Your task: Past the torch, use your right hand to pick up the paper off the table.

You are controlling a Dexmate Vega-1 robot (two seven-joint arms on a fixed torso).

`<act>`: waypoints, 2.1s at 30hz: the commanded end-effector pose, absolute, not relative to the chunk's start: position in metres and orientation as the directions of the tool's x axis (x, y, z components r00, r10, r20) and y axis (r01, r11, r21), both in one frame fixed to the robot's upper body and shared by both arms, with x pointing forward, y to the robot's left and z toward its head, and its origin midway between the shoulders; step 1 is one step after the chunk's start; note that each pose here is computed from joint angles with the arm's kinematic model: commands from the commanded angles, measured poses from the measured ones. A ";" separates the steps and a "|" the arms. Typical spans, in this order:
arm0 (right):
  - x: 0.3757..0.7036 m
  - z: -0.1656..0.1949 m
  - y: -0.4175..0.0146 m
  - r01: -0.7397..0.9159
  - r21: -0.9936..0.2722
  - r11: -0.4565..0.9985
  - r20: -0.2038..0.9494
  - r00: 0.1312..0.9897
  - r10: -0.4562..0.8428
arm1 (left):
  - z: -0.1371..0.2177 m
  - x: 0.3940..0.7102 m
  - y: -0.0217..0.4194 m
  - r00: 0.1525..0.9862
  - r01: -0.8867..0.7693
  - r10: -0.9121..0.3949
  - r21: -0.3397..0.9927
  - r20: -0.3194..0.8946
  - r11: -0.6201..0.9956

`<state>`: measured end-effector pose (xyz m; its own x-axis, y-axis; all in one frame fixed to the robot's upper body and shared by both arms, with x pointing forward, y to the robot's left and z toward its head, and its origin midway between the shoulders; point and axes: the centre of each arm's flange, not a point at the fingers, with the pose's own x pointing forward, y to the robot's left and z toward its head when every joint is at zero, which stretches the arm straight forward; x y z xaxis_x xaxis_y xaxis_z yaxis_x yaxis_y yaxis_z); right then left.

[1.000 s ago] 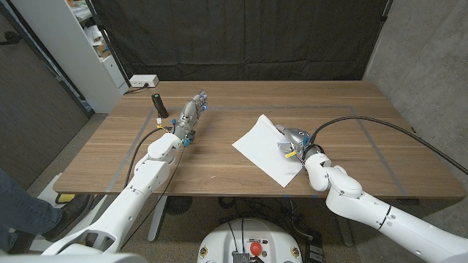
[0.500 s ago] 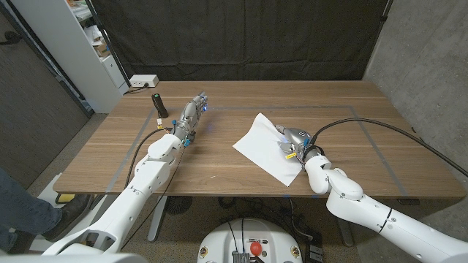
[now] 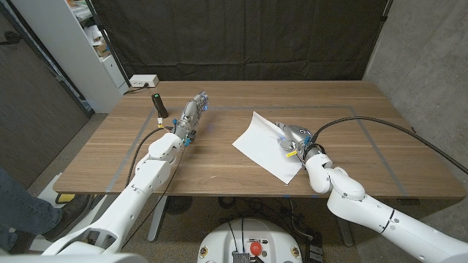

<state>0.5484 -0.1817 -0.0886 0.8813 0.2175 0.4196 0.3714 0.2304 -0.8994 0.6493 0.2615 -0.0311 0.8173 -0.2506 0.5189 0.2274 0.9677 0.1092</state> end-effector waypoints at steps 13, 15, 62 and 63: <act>0.531 -0.069 -0.180 0.399 -0.889 0.224 0.445 0.868 0.221 | -0.025 0.652 0.255 0.812 0.238 -0.263 0.117 0.521 0.964; 0.530 -0.068 -0.180 0.397 -0.891 0.220 0.443 0.869 0.222 | -0.024 0.652 0.255 0.812 0.236 -0.261 0.116 0.521 0.965; 0.493 -0.028 -0.182 0.499 -0.841 0.210 0.539 0.806 0.244 | -0.024 0.651 0.252 0.806 0.246 -0.270 0.117 0.526 0.962; 0.493 -0.027 -0.182 0.500 -0.839 0.213 0.541 0.805 0.244 | -0.024 0.650 0.252 0.806 0.246 -0.271 0.118 0.526 0.962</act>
